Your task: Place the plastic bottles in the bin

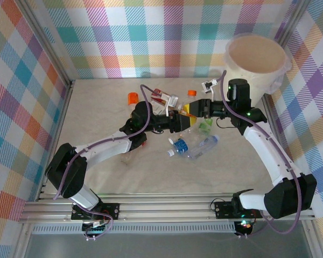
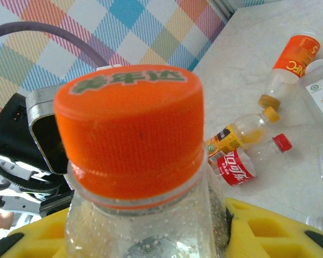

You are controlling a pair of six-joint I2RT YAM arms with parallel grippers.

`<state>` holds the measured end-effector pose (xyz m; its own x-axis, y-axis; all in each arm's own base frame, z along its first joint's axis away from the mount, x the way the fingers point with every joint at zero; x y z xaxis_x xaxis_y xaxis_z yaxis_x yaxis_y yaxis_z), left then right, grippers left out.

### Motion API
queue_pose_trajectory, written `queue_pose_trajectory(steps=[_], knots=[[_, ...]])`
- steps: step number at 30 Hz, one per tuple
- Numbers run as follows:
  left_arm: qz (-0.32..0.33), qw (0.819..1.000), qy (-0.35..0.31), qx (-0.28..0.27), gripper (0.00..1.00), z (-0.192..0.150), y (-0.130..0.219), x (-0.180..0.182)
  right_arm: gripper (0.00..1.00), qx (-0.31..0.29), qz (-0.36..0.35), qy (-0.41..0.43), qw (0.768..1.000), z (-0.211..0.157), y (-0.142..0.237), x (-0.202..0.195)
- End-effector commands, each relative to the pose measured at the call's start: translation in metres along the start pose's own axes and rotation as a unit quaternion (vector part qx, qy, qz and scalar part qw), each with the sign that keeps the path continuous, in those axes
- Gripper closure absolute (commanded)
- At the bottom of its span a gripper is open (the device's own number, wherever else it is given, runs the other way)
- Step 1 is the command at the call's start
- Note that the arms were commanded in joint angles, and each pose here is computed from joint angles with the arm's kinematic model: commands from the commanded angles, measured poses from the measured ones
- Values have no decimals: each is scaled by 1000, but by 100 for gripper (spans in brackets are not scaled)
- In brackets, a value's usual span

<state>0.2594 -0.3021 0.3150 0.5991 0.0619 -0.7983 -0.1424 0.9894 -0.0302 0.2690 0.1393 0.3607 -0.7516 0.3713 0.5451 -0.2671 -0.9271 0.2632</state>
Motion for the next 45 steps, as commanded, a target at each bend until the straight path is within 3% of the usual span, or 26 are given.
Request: queue_pose_trajectory(steps=[1, 3, 7, 14, 20, 29, 39, 45], knots=[[23, 1000, 0, -9, 59, 6, -5, 3, 65, -8, -36, 10, 999, 2, 0, 1], [45, 999, 6, -7, 52, 6, -4, 6, 65, -10, -60, 3, 998, 2, 1, -1], [97, 995, 1, -11, 25, 3, 4, 12, 66, -16, -118, -6, 993, 4, 3, -9], [220, 974, -23, -45, 0, -4, 35, 16, 69, -30, -213, 2, 977, 12, 9, -23], [352, 930, -16, -104, 0, -13, 75, 19, 68, -27, -294, 24, 955, 25, 13, -39], [451, 870, 6, -200, 0, -24, 128, 6, 69, -53, -392, 83, 915, 87, 20, -70], [488, 836, 0, -250, 0, -31, 161, -9, 68, -184, -452, 73, 870, 169, 59, -106], [494, 831, 10, -256, 0, -39, 166, -2, 67, -274, -505, 19, 818, 187, 96, -143]])
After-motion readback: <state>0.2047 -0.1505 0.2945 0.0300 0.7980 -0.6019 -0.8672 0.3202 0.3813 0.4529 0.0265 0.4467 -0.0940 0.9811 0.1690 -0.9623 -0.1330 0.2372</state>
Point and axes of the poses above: each hand's point on the last joint's axis, 136 mm out from that joint toward the fingers, its own y axis back along the fingers, its own x axis along the line the jaws close on, z = x × y, the point moved 10 cm from there along y, back along the fingers, and after that the axes turned 11 degrees about y, right-handed, at the moved point
